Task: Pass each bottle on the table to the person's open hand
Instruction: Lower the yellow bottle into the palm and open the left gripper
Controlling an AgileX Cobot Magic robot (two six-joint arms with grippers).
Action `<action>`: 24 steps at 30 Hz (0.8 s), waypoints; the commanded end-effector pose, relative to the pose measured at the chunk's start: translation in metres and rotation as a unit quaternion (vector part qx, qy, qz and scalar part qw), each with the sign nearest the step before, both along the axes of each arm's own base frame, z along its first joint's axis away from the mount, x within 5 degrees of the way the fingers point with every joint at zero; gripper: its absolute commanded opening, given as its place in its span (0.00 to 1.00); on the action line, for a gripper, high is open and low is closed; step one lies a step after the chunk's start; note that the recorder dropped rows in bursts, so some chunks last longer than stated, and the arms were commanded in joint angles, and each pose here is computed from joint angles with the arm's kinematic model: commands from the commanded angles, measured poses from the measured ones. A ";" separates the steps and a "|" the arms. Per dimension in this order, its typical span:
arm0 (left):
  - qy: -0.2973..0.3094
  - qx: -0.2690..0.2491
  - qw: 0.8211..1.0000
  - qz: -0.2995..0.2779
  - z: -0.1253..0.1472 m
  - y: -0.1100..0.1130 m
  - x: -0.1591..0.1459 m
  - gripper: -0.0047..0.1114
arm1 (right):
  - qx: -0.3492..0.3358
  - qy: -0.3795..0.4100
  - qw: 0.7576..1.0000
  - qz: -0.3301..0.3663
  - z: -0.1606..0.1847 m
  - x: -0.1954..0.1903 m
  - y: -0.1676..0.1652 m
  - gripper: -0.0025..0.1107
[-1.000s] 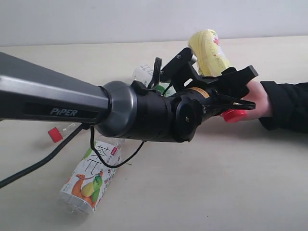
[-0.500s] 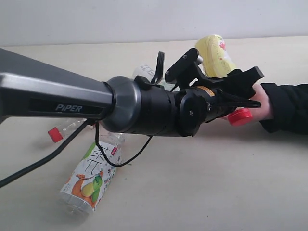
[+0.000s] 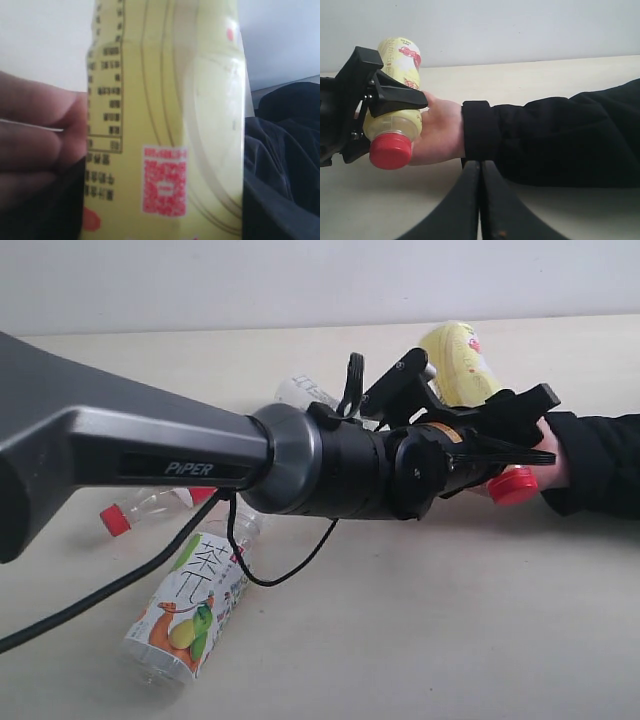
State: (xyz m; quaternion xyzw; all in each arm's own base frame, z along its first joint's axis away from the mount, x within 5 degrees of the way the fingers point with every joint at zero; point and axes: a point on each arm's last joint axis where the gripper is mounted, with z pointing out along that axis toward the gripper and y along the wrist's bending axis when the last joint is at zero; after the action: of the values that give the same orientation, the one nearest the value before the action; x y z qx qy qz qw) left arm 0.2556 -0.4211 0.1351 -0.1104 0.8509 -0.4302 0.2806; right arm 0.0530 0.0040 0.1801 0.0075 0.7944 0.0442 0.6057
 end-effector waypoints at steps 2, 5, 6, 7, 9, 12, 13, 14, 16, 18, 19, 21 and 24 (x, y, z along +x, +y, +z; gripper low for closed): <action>0.025 0.019 0.999 -0.019 -0.005 0.001 -0.001 0.32 | -0.002 -0.004 1.000 0.001 0.002 0.000 0.000 0.02; 0.031 0.026 0.999 -0.022 -0.012 0.001 -0.001 0.32 | -0.001 -0.004 1.000 0.001 0.002 0.000 0.000 0.02; 0.031 0.026 0.999 -0.022 -0.012 0.001 -0.001 0.32 | -0.001 -0.004 1.000 0.001 0.002 0.000 0.000 0.02; 0.034 0.028 0.999 -0.023 -0.012 0.001 -0.002 0.32 | -0.001 -0.004 1.000 0.001 0.002 0.000 0.000 0.02; 0.035 0.028 0.999 -0.025 -0.012 0.001 -0.002 0.32 | -0.001 -0.004 1.000 0.001 0.002 0.000 0.000 0.02; 0.037 0.028 0.999 -0.027 -0.011 0.001 -0.003 0.32 | -0.001 -0.004 1.000 0.001 0.002 0.000 0.000 0.02; 0.037 0.028 0.999 -0.027 -0.011 0.001 -0.003 0.32 | -0.001 -0.004 1.000 0.001 0.002 0.000 0.000 0.02; 0.039 0.030 0.998 -0.028 -0.011 0.001 -0.003 0.32 | -0.001 -0.004 1.000 0.001 0.002 0.000 0.000 0.02; 0.043 0.032 0.998 -0.031 -0.012 0.001 -0.004 0.33 | -0.001 -0.004 1.000 0.001 0.002 0.000 0.000 0.02; 0.048 0.035 0.998 -0.034 -0.012 0.001 -0.005 0.37 | -0.001 -0.004 1.000 0.001 0.002 0.000 0.000 0.02; 0.049 0.035 0.998 -0.035 -0.013 0.001 -0.005 0.40 | -0.001 -0.004 1.000 0.001 0.002 0.000 0.000 0.02; 0.050 0.037 0.997 -0.037 -0.013 0.001 -0.005 0.49 | -0.001 -0.004 1.000 0.001 0.002 0.000 0.000 0.02; 0.040 0.043 0.997 -0.044 -0.013 0.000 -0.005 0.62 | -0.001 -0.004 1.000 0.001 0.002 0.000 0.000 0.02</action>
State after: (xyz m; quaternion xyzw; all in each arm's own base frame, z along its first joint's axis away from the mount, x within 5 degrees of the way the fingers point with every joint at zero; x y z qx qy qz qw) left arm 0.2501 -0.4210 0.1218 -0.0926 0.8801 -0.4047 0.2305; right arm 0.0530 0.0040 0.1801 0.0075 0.7944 0.0442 0.6057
